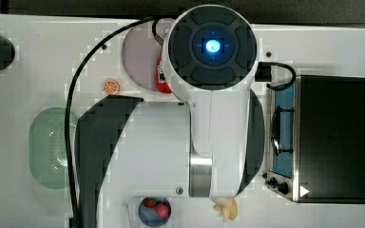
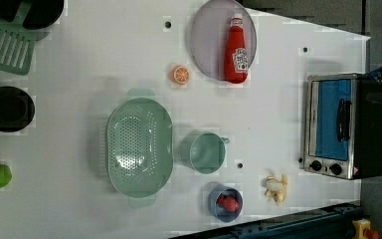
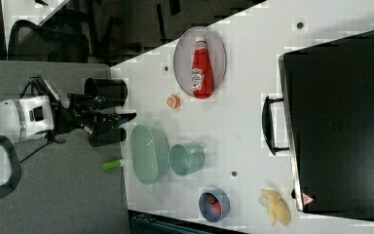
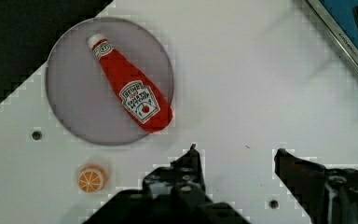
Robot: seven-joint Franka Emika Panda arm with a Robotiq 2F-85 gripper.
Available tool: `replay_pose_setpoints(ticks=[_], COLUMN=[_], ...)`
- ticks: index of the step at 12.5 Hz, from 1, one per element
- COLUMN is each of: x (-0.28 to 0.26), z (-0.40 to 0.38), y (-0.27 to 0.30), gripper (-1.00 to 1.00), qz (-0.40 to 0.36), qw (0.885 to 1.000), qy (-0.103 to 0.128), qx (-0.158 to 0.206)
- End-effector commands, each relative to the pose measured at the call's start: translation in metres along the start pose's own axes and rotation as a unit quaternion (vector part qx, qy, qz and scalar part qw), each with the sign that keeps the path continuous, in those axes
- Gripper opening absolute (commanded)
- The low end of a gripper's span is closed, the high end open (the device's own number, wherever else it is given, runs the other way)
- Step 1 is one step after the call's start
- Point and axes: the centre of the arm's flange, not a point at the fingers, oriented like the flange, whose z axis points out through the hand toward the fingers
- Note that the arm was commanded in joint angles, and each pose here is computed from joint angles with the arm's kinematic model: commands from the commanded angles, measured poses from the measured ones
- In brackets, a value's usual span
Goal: Pick ketchup from plate and place it on table.
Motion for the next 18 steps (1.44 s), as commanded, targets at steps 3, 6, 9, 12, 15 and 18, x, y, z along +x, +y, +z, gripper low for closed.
replay_pose_setpoints(ticks=[3,6,9,12,15,18], x=[-0.034,-0.026,-0.021,-0.019,-0.01,0.007], z=[-0.023,-0.006,0.031,0.076,0.116,0.15], y=[0.066,0.047,0.021,-0.007,-0.033,-0.053], gripper=[1.0,1.0,1.0,1.0,1.0,1.0], qz=[0.049,0.038,0.017,-0.004,-0.066,-0.153], qw=[0.998,0.999,0.999,0.997,0.995,0.985], qy=[-0.042,-0.032,-0.045,-0.064,-0.073,-0.077], qx=[-0.025,-0.017,-0.026,-0.037,-0.03,-0.015])
